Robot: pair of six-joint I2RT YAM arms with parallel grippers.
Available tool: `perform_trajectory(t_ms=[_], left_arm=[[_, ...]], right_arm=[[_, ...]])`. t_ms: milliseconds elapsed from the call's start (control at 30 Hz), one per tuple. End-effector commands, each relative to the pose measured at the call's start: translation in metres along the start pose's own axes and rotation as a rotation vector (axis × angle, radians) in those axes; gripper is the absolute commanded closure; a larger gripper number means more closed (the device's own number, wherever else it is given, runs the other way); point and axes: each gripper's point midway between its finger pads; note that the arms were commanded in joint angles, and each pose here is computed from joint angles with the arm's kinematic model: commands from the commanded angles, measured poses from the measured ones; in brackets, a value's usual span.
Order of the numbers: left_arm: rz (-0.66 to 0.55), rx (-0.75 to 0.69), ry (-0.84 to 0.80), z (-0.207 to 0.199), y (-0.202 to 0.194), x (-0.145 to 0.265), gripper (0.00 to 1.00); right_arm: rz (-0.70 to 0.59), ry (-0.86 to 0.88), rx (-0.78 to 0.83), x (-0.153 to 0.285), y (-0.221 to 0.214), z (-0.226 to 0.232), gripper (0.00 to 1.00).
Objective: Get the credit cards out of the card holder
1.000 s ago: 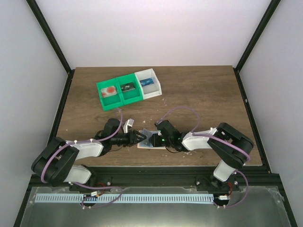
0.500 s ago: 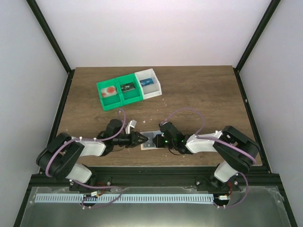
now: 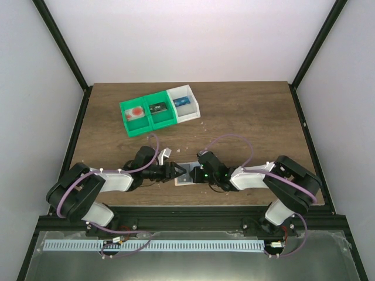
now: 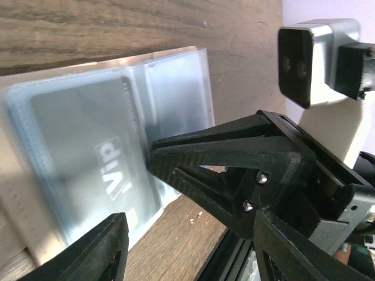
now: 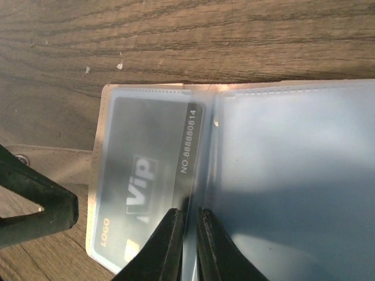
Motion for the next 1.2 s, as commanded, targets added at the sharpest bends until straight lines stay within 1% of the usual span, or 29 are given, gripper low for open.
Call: perform_trajectory(t_ms=[0, 100, 333, 1167], left_arm=[[-0.018, -0.027, 0.064, 0.01, 0.003, 0.0, 0.38], [-0.029, -0.03, 0.094, 0.014, 0.004, 0.002, 0.36], [-0.036, -0.034, 0.089, 0.012, 0.007, 0.002, 0.35], [-0.026, -0.02, 0.097, 0.017, 0.005, -0.001, 0.34]], right_arm=[[0.037, -0.056, -0.014, -0.005, -0.011, -0.016, 0.91], [0.059, -0.086, -0.015, -0.008, -0.019, -0.023, 0.92], [0.089, -0.12, -0.011, -0.012, -0.028, -0.031, 0.93], [0.089, -0.121, -0.011, -0.014, -0.028, -0.031, 0.93]])
Point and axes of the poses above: each gripper's point midway between its finger pads, its own x axis back along the fingers, its own z axis along the line the jaws close on, y = z × x, and after that the axes turned 1 degree about -x, right-handed
